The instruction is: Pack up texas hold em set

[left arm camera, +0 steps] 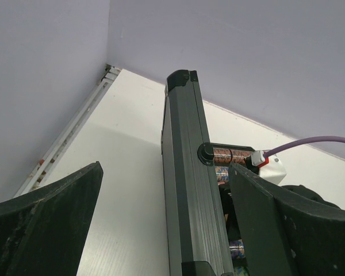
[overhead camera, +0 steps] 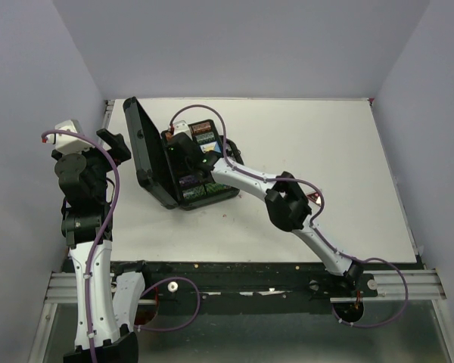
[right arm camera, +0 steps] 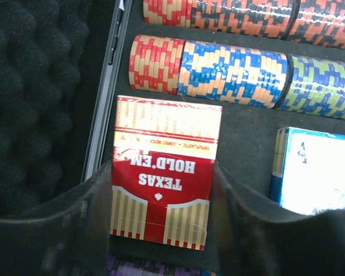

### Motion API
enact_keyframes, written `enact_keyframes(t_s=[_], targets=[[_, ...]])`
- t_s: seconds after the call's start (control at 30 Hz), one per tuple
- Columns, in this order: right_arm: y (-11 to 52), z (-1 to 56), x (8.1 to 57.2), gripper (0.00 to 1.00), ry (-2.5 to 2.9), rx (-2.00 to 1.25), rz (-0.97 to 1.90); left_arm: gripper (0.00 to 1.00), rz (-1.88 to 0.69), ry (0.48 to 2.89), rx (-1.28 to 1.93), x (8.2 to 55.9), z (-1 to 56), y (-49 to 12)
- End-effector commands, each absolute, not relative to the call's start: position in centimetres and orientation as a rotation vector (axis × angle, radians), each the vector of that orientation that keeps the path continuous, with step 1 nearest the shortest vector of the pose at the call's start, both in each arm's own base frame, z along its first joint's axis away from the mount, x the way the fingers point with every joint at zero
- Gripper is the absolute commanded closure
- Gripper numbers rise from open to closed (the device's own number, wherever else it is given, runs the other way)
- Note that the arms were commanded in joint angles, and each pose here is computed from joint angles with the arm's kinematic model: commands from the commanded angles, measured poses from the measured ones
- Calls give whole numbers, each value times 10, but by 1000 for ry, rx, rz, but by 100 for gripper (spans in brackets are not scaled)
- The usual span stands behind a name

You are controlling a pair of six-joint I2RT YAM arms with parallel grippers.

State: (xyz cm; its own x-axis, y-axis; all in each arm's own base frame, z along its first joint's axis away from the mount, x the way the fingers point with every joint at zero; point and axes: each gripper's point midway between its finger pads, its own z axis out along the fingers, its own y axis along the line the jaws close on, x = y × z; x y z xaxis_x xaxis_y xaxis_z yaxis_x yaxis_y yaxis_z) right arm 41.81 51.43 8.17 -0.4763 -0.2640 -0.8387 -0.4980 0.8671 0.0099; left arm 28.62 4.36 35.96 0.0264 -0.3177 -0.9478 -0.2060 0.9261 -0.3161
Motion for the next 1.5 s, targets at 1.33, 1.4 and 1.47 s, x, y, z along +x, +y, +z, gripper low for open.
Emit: enact_keyframes(t_s=[1.33, 1.4, 1.47], targets=[[486, 37, 371, 73, 2359, -748, 148, 1, -119, 1536, -424, 286, 361, 41], [482, 25, 370, 72, 2380, -756, 121, 1, -120, 1535, -423, 286, 362, 41], [479, 14, 370, 71, 2400, -755, 113, 1, -120, 1535, -423, 286, 362, 41]])
